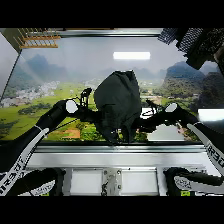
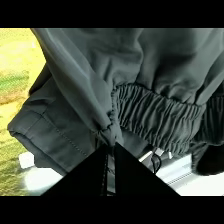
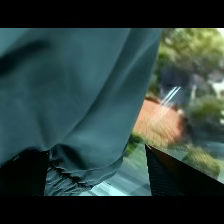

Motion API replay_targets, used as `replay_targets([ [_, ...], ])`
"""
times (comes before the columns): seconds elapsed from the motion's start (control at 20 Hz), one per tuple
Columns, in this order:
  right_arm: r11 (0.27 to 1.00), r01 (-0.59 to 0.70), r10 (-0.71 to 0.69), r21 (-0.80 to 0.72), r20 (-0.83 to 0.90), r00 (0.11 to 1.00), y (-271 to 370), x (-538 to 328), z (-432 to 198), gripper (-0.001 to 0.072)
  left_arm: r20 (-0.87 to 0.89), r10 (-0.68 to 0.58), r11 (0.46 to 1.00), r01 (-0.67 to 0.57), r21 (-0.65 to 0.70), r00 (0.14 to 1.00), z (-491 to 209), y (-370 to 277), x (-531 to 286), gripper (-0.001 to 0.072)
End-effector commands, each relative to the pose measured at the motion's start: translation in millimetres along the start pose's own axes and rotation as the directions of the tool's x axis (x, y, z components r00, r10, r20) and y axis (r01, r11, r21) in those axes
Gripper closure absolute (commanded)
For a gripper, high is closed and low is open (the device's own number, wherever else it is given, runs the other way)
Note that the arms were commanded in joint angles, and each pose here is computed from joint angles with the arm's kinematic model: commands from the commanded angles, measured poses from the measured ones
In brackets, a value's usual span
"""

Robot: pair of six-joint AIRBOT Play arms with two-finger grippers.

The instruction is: Fold the clothes and pants, and hang the long-sleeved shirts on hangers.

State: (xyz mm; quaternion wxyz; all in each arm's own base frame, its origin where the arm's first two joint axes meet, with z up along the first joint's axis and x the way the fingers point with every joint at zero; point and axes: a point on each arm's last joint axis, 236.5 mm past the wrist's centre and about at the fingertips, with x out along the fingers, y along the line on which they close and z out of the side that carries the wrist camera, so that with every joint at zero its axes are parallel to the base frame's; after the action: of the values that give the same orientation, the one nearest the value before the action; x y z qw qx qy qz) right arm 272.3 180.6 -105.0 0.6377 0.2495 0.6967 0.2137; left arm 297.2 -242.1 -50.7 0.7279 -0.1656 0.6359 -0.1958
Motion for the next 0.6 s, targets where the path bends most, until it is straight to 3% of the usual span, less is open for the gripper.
replay_targets([
  [0.0,1.000,0.007,-0.007,-0.004,0.011,1.000,3.5,4.5,2.3,0.0058,0.003,-0.002,1.000,0.002,-0.002,1.000,0.7,-0.3,-0.3,0.0696],
  [0.45,0.999,0.037,-0.036,-0.039,0.024,0.999,3.2,9.5,4.0,0.0062,0.010,-0.002,1.000,0.002,-0.003,1.000,2.2,-0.4,-0.3,0.0696],
  [0.5,0.998,0.039,-0.038,-0.039,0.028,0.999,2.9,9.5,4.9,0.0147,0.010,-0.002,1.000,0.002,-0.003,1.000,2.2,-0.4,-0.3,0.0696],
  [0.55,0.998,0.039,-0.038,-0.039,0.034,0.999,2.7,9.4,6.3,0.0373,0.010,-0.003,1.000,0.003,-0.003,1.000,2.4,-0.5,-0.3,0.0696],
])
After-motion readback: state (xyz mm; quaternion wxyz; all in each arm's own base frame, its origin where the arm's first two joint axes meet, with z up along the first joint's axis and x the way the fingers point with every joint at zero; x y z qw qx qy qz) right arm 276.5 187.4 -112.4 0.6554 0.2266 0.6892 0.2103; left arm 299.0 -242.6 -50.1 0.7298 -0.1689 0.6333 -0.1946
